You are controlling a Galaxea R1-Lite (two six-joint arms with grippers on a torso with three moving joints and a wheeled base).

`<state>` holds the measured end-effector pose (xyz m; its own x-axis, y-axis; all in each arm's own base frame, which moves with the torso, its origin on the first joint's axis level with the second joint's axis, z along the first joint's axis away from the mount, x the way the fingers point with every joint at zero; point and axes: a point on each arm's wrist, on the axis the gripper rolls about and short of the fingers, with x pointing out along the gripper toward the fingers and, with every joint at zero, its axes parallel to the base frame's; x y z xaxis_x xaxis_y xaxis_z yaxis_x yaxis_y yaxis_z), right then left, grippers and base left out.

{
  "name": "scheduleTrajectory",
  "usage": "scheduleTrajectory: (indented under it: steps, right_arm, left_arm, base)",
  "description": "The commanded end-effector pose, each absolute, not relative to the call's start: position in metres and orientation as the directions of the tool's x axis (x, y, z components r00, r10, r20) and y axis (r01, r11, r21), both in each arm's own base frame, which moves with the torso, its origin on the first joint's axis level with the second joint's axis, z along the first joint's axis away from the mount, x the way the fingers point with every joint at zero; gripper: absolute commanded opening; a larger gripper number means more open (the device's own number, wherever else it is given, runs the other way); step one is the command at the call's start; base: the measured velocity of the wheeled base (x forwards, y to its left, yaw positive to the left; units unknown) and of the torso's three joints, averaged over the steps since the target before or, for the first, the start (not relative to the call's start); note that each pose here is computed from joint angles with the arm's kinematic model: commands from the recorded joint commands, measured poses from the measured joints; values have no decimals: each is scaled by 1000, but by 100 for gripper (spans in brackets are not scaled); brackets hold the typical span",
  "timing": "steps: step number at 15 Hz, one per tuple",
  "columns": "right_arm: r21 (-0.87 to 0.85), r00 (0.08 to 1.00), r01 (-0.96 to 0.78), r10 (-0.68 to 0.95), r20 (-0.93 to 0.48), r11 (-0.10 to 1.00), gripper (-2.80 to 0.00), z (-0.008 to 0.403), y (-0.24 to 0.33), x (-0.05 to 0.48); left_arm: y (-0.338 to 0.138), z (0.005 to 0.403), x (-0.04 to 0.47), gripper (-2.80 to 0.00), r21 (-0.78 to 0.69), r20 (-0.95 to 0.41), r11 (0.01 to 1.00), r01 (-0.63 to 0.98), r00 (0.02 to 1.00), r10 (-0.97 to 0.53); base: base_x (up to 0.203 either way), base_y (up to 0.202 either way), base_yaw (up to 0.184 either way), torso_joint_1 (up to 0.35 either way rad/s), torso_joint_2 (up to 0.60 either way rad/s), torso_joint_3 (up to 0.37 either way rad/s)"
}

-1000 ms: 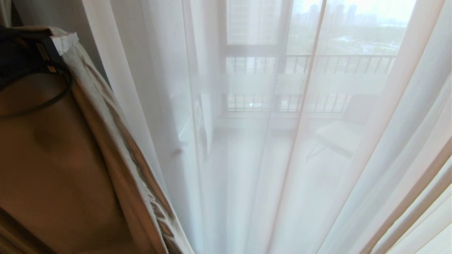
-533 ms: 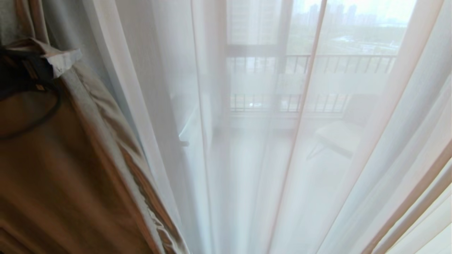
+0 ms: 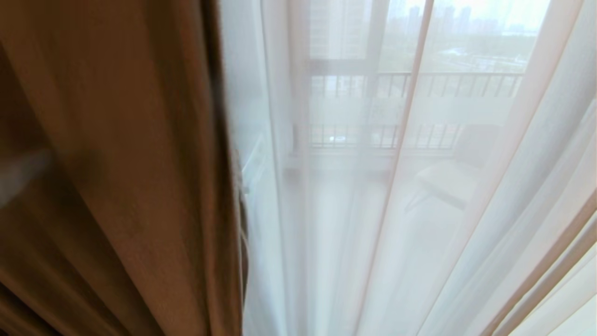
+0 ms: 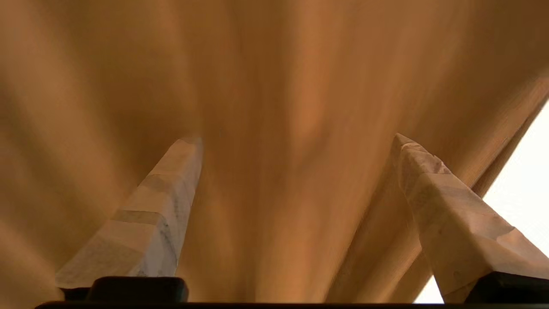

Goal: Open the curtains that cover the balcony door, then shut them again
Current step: Close the outer curtains on both sides

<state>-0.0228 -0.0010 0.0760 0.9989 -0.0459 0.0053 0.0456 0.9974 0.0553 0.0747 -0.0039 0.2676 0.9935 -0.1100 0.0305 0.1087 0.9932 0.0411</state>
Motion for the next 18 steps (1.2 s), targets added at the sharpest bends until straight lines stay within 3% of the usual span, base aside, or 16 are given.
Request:
scheduleTrajectory:
  steps: [1,9,10,11,18]
  right_arm:
    - [55,999,46,-46,6,997,-280,76,-1,-23]
    - [55,999,46,-46,6,997,-280,76,-1,-23]
    - [55,999,46,-46,6,997,-280,76,-1,-23]
    - [55,999,46,-46,6,997,-280,76,-1,-23]
    - [55,999,46,-46,6,997,-280,76,-1,-23]
  left_arm:
    - [-2,249,25,0,19,71,995,100,992,-101]
    - [-2,231,22,0,-19,18,997,78,997,-78]
    - [-2,229,22,-64,-19,10,997,78,997,-78]
    - [-2,228,23,-280,-20,8,997,78,997,-78]
    - [-2,218,21,-280,-30,-12,997,78,997,-78]
  base:
    - [0,0,0,0,0,0]
    - [0,0,0,0,0,0]
    - [0,0,0,0,0,0]
    - [0,0,0,0,0,0]
    - [0,0,0,0,0,0]
